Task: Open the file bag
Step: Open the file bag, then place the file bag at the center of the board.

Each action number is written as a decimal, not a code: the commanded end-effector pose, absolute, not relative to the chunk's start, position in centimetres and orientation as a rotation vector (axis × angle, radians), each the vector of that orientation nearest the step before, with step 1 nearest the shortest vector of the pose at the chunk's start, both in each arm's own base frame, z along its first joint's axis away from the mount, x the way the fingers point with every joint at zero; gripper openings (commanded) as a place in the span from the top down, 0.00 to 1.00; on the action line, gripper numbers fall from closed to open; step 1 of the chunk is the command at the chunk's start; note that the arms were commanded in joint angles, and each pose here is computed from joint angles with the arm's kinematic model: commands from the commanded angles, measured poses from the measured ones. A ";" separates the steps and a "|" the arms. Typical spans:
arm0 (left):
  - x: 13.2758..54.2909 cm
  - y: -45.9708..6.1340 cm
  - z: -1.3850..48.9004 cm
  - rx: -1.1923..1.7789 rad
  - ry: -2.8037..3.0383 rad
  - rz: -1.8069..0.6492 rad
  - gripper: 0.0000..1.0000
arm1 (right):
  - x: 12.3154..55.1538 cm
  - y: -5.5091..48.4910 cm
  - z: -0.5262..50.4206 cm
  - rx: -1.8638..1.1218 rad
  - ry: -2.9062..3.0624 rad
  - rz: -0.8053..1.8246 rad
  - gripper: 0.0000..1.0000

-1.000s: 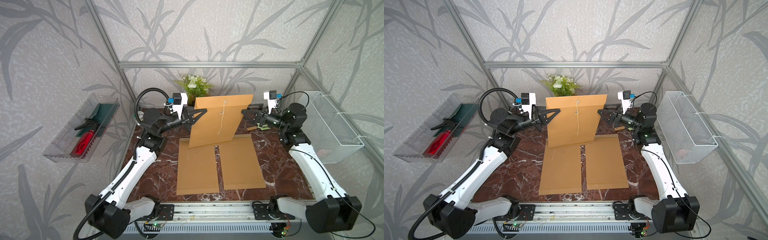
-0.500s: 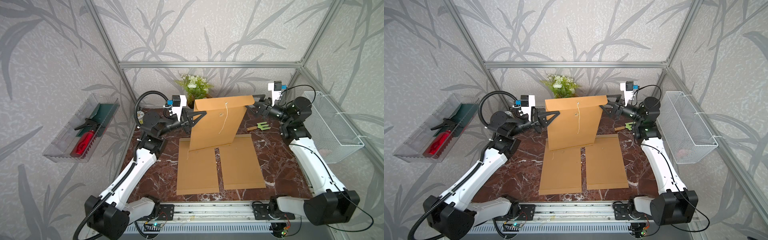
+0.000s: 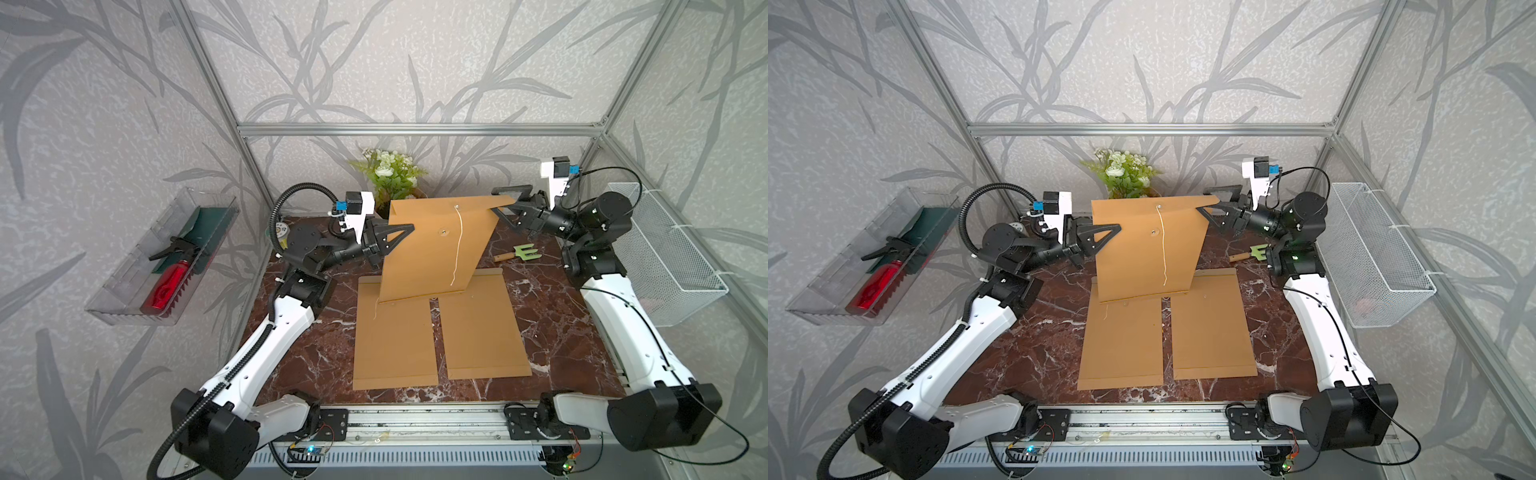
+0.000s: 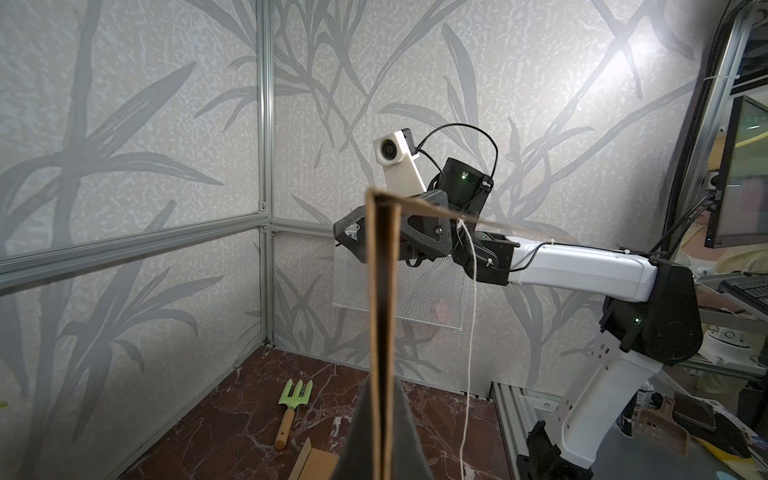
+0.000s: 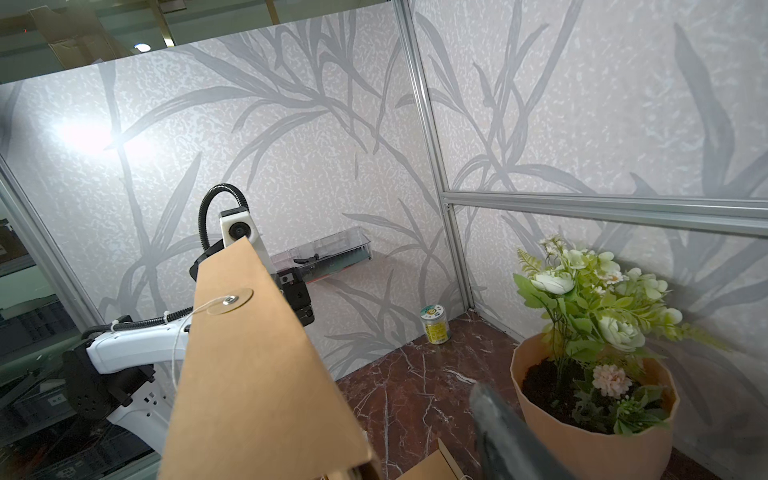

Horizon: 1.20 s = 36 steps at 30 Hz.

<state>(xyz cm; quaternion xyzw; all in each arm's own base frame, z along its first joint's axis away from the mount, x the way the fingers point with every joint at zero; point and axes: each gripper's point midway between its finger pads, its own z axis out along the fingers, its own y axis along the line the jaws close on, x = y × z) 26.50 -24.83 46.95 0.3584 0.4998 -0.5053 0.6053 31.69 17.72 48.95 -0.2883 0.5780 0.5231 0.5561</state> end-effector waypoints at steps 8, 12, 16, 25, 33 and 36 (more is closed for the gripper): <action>25.7 -25.1 47.5 0.861 1.103 -1.199 1.00 | 30.2 17.9 51.4 -0.738 1.287 1.265 0.39; 25.7 -25.3 47.4 0.859 1.099 -1.211 1.00 | 30.2 17.9 51.6 -0.743 1.282 1.278 0.48; 25.7 -25.5 47.3 0.860 1.100 -1.218 1.00 | 30.1 17.9 51.8 -0.744 1.274 1.282 0.53; 25.8 -25.6 46.9 0.857 1.108 -1.222 1.00 | 29.8 18.0 52.2 -0.752 1.259 1.295 0.64; 25.8 -25.6 46.9 0.855 1.106 -1.220 1.00 | 29.3 18.0 52.4 -0.767 1.254 1.299 0.76; 25.8 -25.6 47.0 0.855 1.105 -1.222 1.00 | 29.2 18.0 52.4 -0.769 1.254 1.303 0.80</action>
